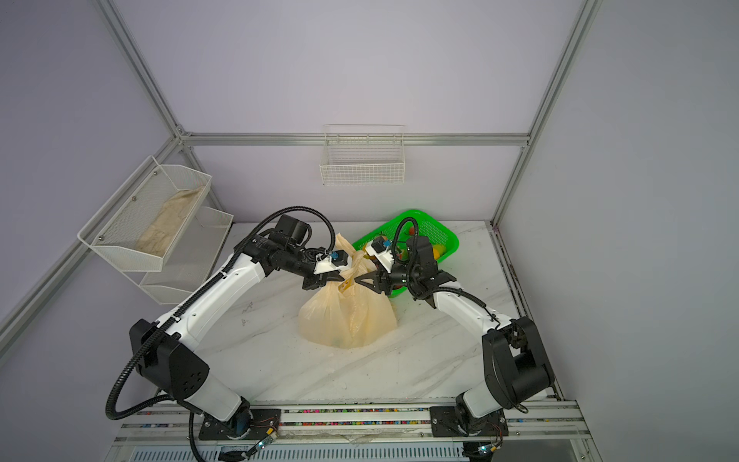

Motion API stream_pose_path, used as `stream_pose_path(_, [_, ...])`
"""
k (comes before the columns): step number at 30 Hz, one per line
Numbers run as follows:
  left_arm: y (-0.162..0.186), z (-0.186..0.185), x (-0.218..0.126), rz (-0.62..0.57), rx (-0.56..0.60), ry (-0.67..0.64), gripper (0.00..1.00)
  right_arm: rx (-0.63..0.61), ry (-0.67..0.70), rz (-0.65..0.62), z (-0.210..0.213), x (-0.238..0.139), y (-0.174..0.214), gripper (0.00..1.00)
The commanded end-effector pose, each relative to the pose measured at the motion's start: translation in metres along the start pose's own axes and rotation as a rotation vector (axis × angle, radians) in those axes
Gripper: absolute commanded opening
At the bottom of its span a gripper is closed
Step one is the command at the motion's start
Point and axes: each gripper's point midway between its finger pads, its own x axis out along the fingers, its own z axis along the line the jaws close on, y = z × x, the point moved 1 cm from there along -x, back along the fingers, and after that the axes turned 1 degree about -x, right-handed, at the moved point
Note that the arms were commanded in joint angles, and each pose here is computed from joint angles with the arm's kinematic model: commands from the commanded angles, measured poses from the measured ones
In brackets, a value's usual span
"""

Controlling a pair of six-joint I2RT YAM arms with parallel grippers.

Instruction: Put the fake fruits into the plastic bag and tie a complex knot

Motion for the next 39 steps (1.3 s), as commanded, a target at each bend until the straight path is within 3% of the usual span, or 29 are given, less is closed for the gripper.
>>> stream_pose_path(1, [-0.024, 0.014, -0.022, -0.037, 0.076, -0.066, 0.00, -0.061, -0.033, -0.031, 0.007, -0.003, -0.011, 0.56])
stream_pose_path(8, [-0.021, 0.014, -0.020, -0.027, 0.074, -0.063, 0.00, -0.080, -0.004, -0.044, 0.000, -0.002, -0.014, 0.73])
stream_pose_path(14, [-0.024, 0.014, -0.024, -0.030, 0.081, -0.074, 0.00, -0.094, 0.110, -0.038, -0.019, -0.002, -0.018, 0.89])
stream_pose_path(18, [-0.023, 0.013, -0.024, -0.031, 0.085, -0.078, 0.00, -0.116, 0.066, -0.060, -0.013, -0.001, -0.023, 0.97])
stream_pose_path(25, [-0.022, 0.013, -0.023, -0.026, 0.087, -0.084, 0.00, -0.146, -0.056, -0.091, 0.006, -0.001, -0.031, 0.97])
stream_pose_path(39, [-0.019, 0.015, -0.020, -0.020, 0.081, -0.083, 0.00, -0.162, -0.161, -0.129, 0.009, 0.014, -0.043, 0.97])
